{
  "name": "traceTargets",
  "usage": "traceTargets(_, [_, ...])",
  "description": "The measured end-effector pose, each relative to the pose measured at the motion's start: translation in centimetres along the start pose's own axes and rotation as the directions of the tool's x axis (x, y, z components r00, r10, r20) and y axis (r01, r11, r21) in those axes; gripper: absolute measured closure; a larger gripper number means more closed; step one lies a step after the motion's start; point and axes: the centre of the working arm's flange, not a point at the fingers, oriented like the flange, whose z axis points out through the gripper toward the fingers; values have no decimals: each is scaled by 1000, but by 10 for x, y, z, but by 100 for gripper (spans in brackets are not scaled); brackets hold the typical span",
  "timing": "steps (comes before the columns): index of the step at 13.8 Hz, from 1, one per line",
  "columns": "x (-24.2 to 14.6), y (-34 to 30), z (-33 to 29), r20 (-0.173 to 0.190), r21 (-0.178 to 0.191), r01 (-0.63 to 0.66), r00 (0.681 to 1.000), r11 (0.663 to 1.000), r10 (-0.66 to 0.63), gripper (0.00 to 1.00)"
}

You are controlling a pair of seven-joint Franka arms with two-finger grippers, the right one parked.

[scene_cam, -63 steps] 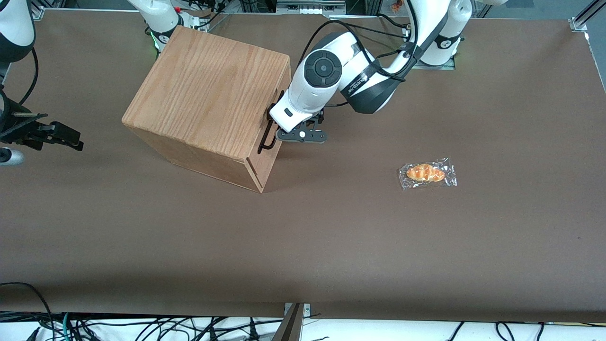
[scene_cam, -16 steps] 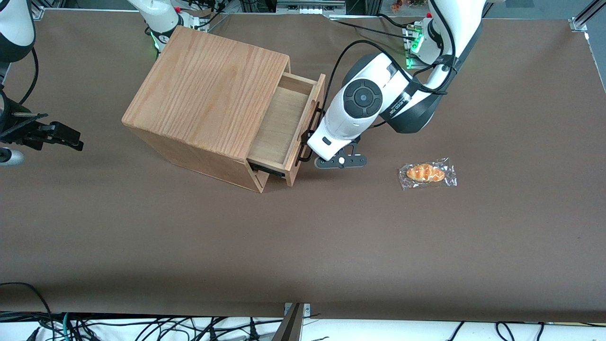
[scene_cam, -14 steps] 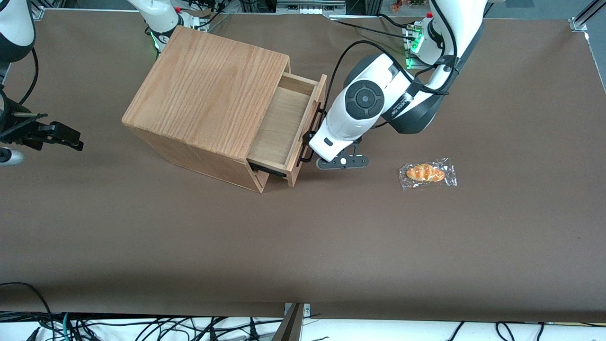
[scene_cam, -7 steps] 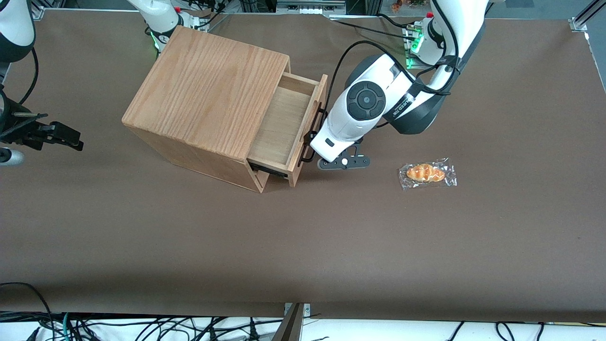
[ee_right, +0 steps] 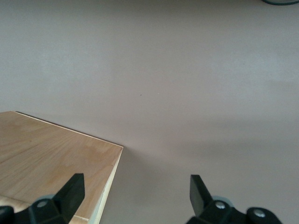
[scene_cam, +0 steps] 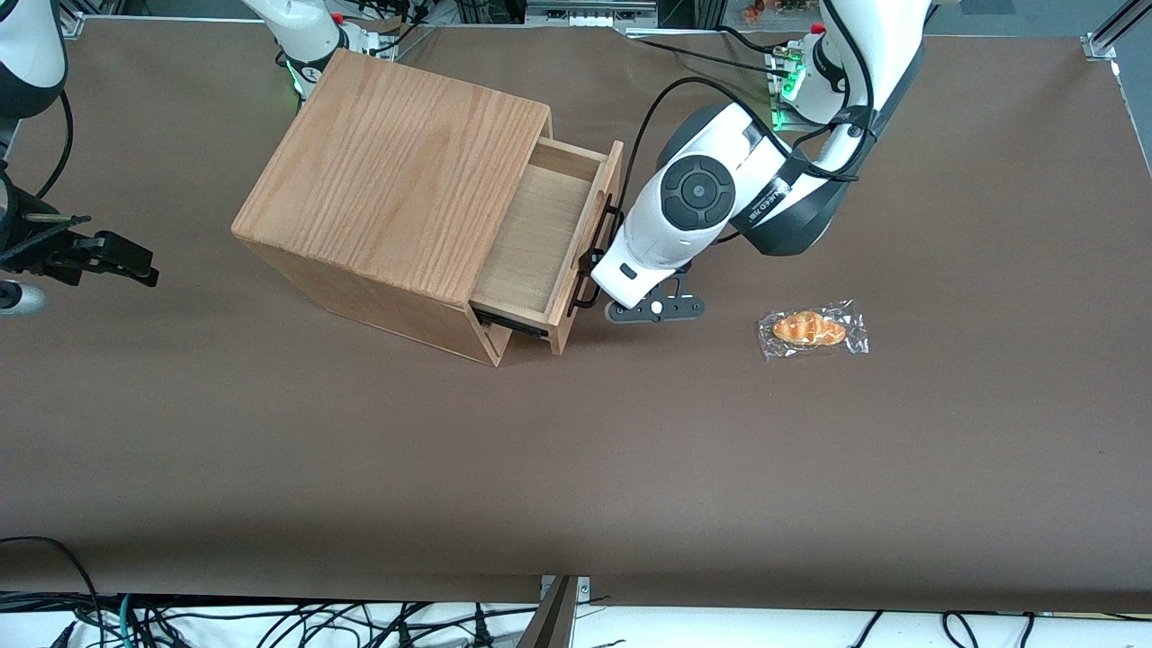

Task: Open top drawer with left arm
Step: 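Pull the drawer further out with the left gripper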

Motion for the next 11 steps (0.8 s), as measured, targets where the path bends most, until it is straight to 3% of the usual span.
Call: traceTargets(11, [14,-24,-10,3,19,16,1000,1000,-16,0])
